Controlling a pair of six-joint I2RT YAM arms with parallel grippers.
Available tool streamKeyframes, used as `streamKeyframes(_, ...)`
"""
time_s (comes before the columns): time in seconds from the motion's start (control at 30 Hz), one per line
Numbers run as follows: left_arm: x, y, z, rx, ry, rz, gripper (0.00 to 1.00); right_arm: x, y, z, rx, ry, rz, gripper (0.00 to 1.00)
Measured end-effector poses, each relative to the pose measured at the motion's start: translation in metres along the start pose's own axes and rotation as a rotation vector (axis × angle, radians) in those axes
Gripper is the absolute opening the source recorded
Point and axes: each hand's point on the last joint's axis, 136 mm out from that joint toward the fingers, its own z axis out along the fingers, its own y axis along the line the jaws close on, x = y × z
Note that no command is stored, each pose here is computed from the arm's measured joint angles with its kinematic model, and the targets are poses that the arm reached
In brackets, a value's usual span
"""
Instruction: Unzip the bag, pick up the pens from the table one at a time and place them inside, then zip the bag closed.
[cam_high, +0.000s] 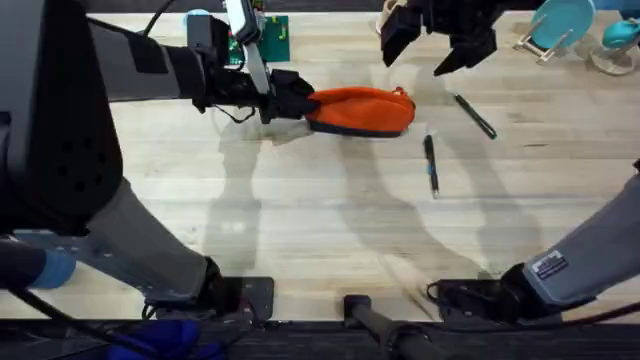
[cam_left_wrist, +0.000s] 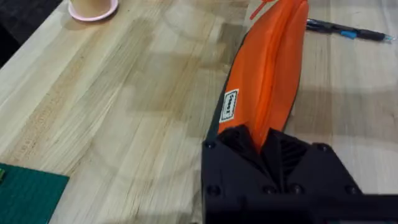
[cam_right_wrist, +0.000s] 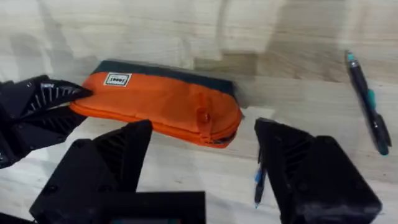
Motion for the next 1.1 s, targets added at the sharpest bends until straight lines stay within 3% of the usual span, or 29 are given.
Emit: streamKeyframes(1.1,0.0,0.0,0.0,0.0,0.0,0.0,0.041,0.014,-0.003,0.046,0.012,0.139,0.052,0.995)
